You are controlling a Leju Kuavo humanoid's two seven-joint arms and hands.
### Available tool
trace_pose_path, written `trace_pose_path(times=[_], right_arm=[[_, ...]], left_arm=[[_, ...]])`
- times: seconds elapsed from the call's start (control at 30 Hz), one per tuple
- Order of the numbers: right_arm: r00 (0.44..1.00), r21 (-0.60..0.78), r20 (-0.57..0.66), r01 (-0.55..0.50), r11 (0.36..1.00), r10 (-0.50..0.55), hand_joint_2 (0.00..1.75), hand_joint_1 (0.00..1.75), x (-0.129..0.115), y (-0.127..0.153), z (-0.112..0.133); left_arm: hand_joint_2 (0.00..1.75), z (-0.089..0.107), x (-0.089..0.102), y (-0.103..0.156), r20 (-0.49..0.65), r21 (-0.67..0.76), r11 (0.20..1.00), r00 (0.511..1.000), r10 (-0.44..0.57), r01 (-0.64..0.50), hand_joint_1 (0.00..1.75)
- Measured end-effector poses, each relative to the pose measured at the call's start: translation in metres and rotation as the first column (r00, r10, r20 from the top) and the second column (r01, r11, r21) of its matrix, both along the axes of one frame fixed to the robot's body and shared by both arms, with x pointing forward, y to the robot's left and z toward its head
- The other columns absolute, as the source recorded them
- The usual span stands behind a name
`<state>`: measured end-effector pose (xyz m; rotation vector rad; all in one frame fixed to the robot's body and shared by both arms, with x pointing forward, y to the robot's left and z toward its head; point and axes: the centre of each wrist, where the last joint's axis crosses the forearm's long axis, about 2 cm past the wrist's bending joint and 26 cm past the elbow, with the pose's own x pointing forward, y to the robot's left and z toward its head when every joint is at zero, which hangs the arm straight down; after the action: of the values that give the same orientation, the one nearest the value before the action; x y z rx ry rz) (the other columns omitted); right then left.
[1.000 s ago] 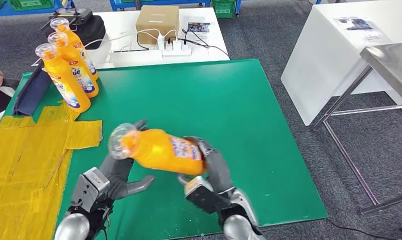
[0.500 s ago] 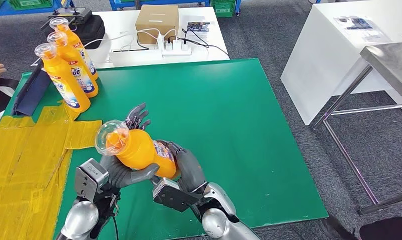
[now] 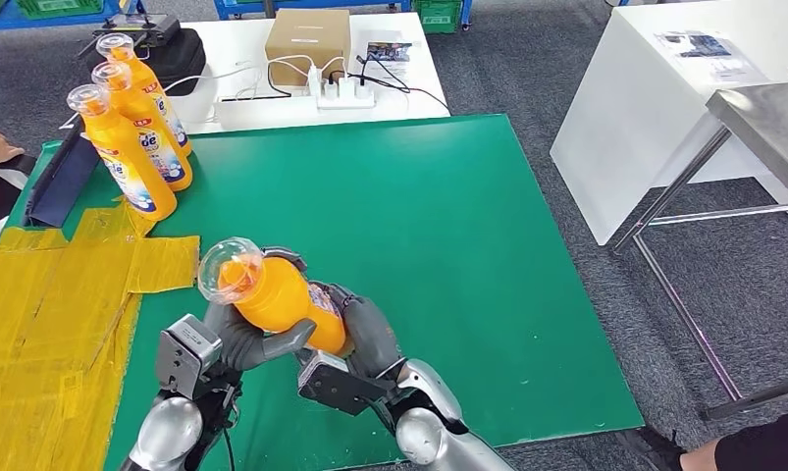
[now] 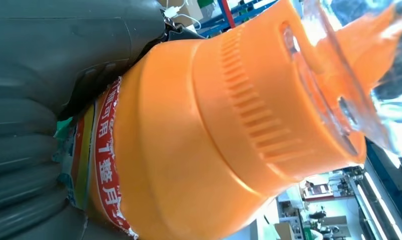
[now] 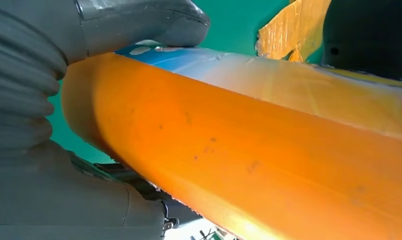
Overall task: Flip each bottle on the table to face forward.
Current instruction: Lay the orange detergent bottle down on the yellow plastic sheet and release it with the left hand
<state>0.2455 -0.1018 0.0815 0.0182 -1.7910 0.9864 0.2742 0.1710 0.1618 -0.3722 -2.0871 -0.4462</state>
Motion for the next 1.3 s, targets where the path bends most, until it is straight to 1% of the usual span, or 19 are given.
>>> trace_pose_path(times=[0.07, 0.1, 0.2, 0.23, 0.3, 0.33, 0.4, 0.47, 0.53, 0.6, 0.67, 0.73, 0.8, 0.87, 1.0, 1.13, 1.17, 1.27, 1.3], right_arm=[[1.0, 0.008, 0.001, 0.002, 1.0, -0.002, 1.75, 1.75, 0.0, -0.001, 0.0], [1.0, 0.012, 0.002, 0.004, 1.0, -0.004, 1.75, 1.45, 0.0, -0.001, 0.0], [1.0, 0.033, 0.014, 0.016, 0.999, -0.016, 1.75, 0.14, 0.0, -0.003, 0.002], [1.0, 0.052, 0.019, 0.023, 0.998, -0.024, 1.31, 0.0, -0.001, -0.004, 0.003], [0.999, 0.122, 0.02, 0.045, 0.991, -0.048, 0.44, 0.0, -0.005, -0.007, 0.007], [0.998, 0.17, 0.011, 0.062, 0.983, -0.065, 0.0, 0.0, -0.007, -0.01, 0.009], [0.995, 0.254, -0.022, 0.1, 0.962, -0.098, 0.0, 0.0, -0.011, -0.018, 0.015], [0.991, 0.309, -0.043, 0.131, 0.942, -0.124, 0.0, 0.0, -0.014, -0.028, 0.019], [0.988, 0.341, -0.045, 0.156, 0.927, -0.149, 0.0, 0.0, -0.015, -0.039, 0.023], [0.983, 0.366, -0.041, 0.18, 0.913, -0.177, 0.0, 0.0, -0.017, -0.049, 0.027], [0.978, 0.383, -0.035, 0.202, 0.902, -0.204, 0.87, 0.0, -0.018, -0.058, 0.03], [0.974, 0.393, -0.03, 0.22, 0.893, -0.226, 1.75, 0.0, -0.018, -0.065, 0.032], [0.97, 0.408, -0.028, 0.233, 0.883, -0.243, 1.75, 0.0, -0.018, -0.07, 0.034], [0.966, 0.438, -0.036, 0.245, 0.865, -0.256, 1.75, 0.0, -0.018, -0.074, 0.036], [0.964, 0.527, -0.085, 0.258, 0.81, -0.253, 1.75, 0.0, -0.013, -0.08, 0.041], [0.968, 0.581, -0.097, 0.243, 0.777, -0.231, 1.75, 0.0, -0.005, -0.078, 0.048], [0.969, 0.586, -0.096, 0.24, 0.774, -0.227, 1.75, 0.0, -0.003, -0.077, 0.05], [0.97, 0.597, -0.1, 0.237, 0.767, -0.222, 1.75, 0.0, 0.0, -0.075, 0.051], [0.969, 0.599, -0.104, 0.241, 0.764, -0.224, 1.75, 0.0, 0.001, -0.075, 0.05]], left_arm=[[1.75, -0.001, -0.001, -0.002, 0.008, 0.009, 1.0, 1.0, 0.023, -0.023, 1.75], [1.75, -0.001, -0.001, -0.002, 0.014, 0.015, 0.999, 0.999, 0.037, -0.037, 1.75], [1.75, 0.0, -0.002, -0.003, 0.047, 0.053, 0.994, 0.995, 0.093, -0.096, 1.75], [1.75, 0.0, -0.002, -0.003, 0.071, 0.085, 0.987, 0.989, 0.131, -0.137, 1.75], [1.75, 0.0, -0.003, 0.0, 0.158, 0.201, 0.937, 0.953, 0.258, -0.287, 1.75], [1.75, 0.001, -0.002, 0.004, 0.225, 0.28, 0.876, 0.914, 0.338, -0.393, 1.75], [1.75, 0.003, 0.001, 0.013, 0.377, 0.408, 0.698, 0.805, 0.458, -0.588, 1.75], [1.75, 0.001, 0.007, 0.023, 0.48, 0.484, 0.538, 0.723, 0.496, -0.69, 1.75], [1.75, -0.004, 0.017, 0.036, 0.522, 0.562, 0.408, 0.691, 0.5, -0.719, 1.75], [1.75, -0.009, 0.03, 0.05, 0.562, 0.645, 0.24, 0.663, 0.495, -0.726, 1.75], [1.75, -0.013, 0.043, 0.066, 0.601, 0.685, 0.098, 0.636, 0.485, -0.722, 1.75], [1.75, -0.015, 0.052, 0.078, 0.615, 0.7, 0.032, 0.626, 0.48, -0.713, 1.75], [1.75, -0.016, 0.06, 0.087, 0.618, 0.723, -0.027, 0.628, 0.473, -0.691, 1.75], [1.75, -0.019, 0.07, 0.095, 0.612, 0.761, -0.118, 0.646, 0.457, -0.637, 1.75], [1.75, -0.025, 0.103, 0.121, 0.574, 0.819, -0.298, 0.696, 0.431, -0.49, 1.75], [1.75, -0.032, 0.128, 0.141, 0.523, 0.843, -0.404, 0.716, 0.462, -0.355, 1.75], [1.75, -0.034, 0.131, 0.144, 0.511, 0.847, -0.42, 0.716, 0.477, -0.324, 1.49], [1.75, -0.042, 0.135, 0.153, 0.474, 0.856, -0.46, 0.716, 0.513, -0.236, 0.2], [1.75, -0.045, 0.135, 0.156, 0.464, 0.857, -0.47, 0.717, 0.521, -0.213, 0.02]])
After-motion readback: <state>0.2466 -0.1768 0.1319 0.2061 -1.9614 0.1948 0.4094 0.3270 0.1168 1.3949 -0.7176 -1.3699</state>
